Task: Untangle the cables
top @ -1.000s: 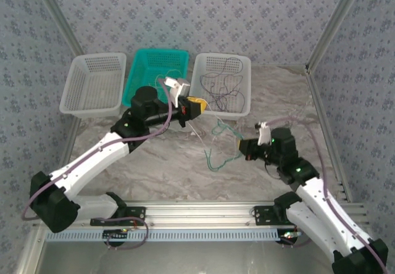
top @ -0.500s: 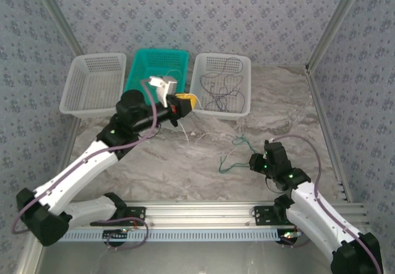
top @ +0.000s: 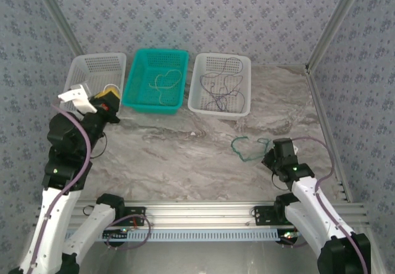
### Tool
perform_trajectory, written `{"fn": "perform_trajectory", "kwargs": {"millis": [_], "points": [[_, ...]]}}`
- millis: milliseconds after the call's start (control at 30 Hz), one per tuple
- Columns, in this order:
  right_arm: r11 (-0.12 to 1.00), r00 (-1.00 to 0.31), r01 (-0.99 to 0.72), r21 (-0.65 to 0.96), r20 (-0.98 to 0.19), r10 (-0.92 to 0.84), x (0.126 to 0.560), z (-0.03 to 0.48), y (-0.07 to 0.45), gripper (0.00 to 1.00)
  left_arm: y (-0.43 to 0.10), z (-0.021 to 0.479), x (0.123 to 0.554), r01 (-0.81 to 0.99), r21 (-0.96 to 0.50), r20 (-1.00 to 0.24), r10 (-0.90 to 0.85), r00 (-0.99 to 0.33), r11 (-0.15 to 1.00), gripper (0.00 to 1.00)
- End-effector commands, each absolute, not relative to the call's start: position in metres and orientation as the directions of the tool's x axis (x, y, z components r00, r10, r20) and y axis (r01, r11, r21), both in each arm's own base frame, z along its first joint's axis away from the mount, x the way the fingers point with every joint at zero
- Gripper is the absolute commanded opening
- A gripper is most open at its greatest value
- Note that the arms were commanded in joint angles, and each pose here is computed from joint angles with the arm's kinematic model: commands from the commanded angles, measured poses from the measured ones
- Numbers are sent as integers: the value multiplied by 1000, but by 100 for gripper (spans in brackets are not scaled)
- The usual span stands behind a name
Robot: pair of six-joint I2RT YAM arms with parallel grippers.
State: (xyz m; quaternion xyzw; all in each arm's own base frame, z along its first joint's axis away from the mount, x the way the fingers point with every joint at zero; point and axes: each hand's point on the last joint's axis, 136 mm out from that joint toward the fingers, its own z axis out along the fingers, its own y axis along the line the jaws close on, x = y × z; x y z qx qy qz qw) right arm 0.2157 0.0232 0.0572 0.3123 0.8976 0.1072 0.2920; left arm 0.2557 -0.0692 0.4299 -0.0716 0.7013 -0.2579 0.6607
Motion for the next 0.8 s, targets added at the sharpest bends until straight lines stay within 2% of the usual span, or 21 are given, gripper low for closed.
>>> {"fn": "perform_trajectory", "kwargs": {"millis": [0, 300, 367, 500, 767], "points": [[769, -615, 484, 417, -464, 638, 225, 72, 26, 16, -78, 438, 252, 287, -471, -882, -442, -165, 834, 0], [769, -619, 449, 455, -463, 635, 229, 85, 34, 17, -98, 472, 276, 380, -447, -893, -425, -146, 810, 0], [767, -615, 440, 468, -465, 637, 229, 88, 35, 20, -104, 478, 291, 394, -435, -899, -412, -145, 810, 0], [760, -603, 435, 484, -470, 644, 230, 93, 35, 34, -113, 477, 337, 376, -394, -919, -360, -160, 838, 0], [774, -617, 419, 474, -477, 626, 229, 94, 36, 43, -131, 480, 421, 401, -325, -946, -295, -136, 857, 0]]}}
